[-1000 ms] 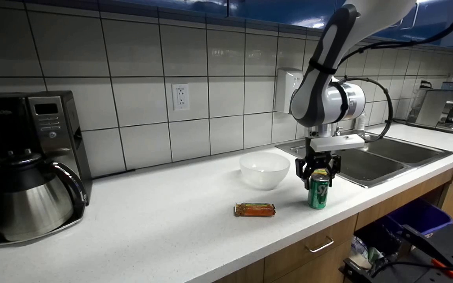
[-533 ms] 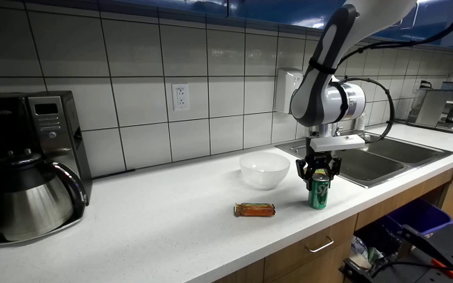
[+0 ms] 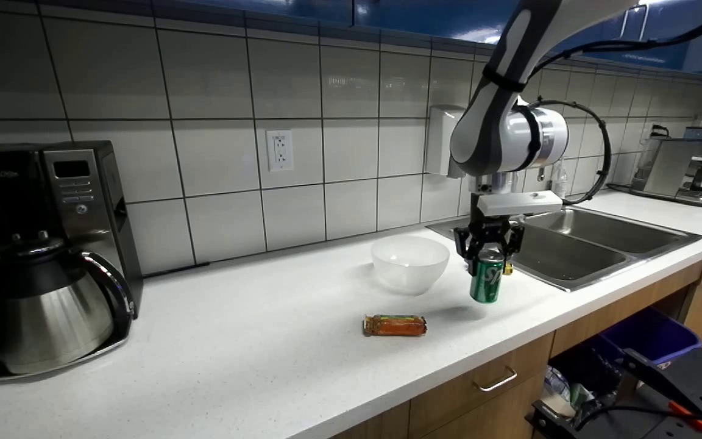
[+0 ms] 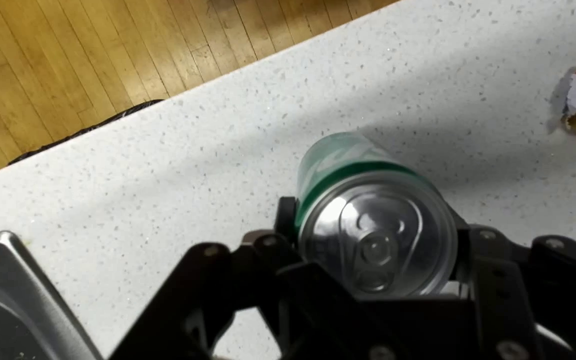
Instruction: Place the sprite can in the bowl
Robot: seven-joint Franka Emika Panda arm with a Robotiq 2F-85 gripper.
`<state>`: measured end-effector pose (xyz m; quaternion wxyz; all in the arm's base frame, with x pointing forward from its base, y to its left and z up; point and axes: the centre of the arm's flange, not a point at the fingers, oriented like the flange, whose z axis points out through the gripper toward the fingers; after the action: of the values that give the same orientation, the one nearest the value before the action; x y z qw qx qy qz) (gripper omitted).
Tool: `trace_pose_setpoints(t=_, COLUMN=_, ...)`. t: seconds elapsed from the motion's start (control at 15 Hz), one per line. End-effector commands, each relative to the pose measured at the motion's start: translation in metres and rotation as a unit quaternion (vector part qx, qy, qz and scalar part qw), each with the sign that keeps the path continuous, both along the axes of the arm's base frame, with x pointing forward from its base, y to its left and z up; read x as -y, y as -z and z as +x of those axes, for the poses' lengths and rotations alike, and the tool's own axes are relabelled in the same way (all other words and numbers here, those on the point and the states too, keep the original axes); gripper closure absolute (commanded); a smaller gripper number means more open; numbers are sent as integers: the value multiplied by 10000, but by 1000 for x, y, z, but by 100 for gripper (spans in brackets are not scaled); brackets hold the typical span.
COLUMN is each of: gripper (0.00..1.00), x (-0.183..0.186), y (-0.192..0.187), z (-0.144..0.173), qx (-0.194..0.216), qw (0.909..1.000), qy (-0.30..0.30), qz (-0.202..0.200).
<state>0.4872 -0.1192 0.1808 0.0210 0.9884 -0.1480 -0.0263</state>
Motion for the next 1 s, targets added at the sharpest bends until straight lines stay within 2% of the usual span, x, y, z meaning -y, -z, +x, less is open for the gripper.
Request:
trace_pose_setpoints(t=0.0, gripper=61, x=-9, y=-44, z=-8, qx=136, qw=9999, qy=-2, qz=-33)
trace_pose_setpoints(t=0.53, gripper=61, x=-23, y=-86, z=6, qx=426, qw=9988, qy=-127, qz=-226)
trace_pose_setpoints(t=0.93, gripper=61, x=-39, y=-99, z=23, qx=633, qw=9971, qy=-163, qz=-390)
